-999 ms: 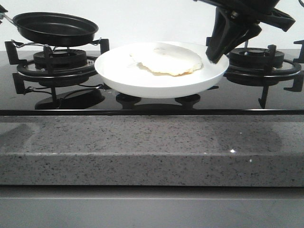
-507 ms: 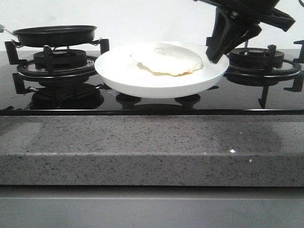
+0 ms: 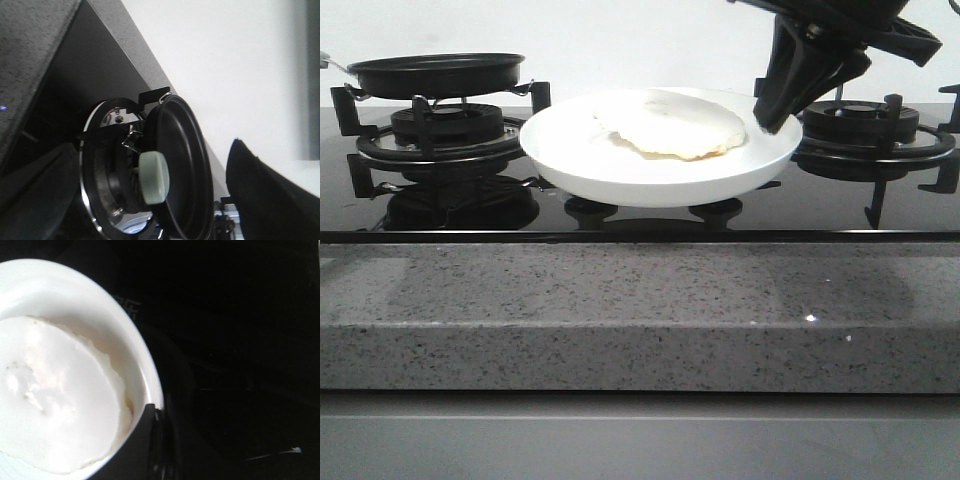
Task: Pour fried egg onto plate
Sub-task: 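Return the pan to its burner with the left gripper and release, then lower the plate back between the burners with the right gripper and release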
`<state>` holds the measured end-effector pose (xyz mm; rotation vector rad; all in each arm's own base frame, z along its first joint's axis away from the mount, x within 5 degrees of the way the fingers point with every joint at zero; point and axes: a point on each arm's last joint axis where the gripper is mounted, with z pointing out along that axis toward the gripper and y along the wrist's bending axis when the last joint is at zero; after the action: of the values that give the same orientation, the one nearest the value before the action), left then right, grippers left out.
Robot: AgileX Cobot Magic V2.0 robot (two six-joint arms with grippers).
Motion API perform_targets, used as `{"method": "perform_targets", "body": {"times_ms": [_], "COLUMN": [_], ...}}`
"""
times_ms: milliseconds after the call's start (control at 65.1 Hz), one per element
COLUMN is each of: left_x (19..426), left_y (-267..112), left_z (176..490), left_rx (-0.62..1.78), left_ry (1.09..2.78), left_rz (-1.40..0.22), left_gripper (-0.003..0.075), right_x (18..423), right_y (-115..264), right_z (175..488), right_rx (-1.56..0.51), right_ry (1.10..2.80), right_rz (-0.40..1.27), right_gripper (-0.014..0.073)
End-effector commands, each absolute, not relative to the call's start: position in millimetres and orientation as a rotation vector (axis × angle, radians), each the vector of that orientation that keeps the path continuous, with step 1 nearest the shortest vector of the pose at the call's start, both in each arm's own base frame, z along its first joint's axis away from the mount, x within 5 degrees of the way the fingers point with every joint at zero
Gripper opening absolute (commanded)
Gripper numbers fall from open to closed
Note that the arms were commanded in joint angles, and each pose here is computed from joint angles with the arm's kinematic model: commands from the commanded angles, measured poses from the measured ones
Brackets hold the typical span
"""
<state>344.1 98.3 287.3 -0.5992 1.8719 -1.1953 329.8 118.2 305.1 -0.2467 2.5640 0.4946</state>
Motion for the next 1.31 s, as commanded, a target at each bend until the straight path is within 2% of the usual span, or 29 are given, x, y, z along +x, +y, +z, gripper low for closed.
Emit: {"method": "perform_targets", "body": {"times_ms": [0,231,415,599,753,953,1291], "left_x": [329.4,295.7,260.7,225.4,194.9,161.8,115.2], "left_y": [85.5,61.2,24.6,-9.1,-18.0,-17.0,-11.5], "left_z": [331.0,369.9,396.1,407.1,412.4,414.0,399.9], "left_rx": [-0.452,-0.254,-0.071,0.089,0.112,0.087,0.081], "left_ry": [1.807,1.888,1.979,2.103,2.175,2.156,2.097], "left_rz": [-1.207,-0.948,-0.758,-0.437,-0.174,-0.079,-0.073], "left_gripper": [0.0582,0.0546,0.0546,0.0546,0.0546,0.0546,0.0546], "right_x": [328.1,328.1,328.1,328.1,328.1,328.1,328.1], "right_y": [118.2,118.2,118.2,118.2,118.2,118.2,118.2], "right_z": [329.9,329.9,329.9,329.9,329.9,329.9,329.9], "right_rx": [-0.231,-0.231,-0.231,-0.231,-0.231,-0.231,-0.231], "right_ry": [2.449,2.449,2.449,2.449,2.449,2.449,2.449], "right_rz": [0.521,0.521,0.521,0.521,0.521,0.521,0.521], "right_gripper": [-0.0067,-0.0067,-0.0067,-0.0067,-0.0067,-0.0067,-0.0067]}}
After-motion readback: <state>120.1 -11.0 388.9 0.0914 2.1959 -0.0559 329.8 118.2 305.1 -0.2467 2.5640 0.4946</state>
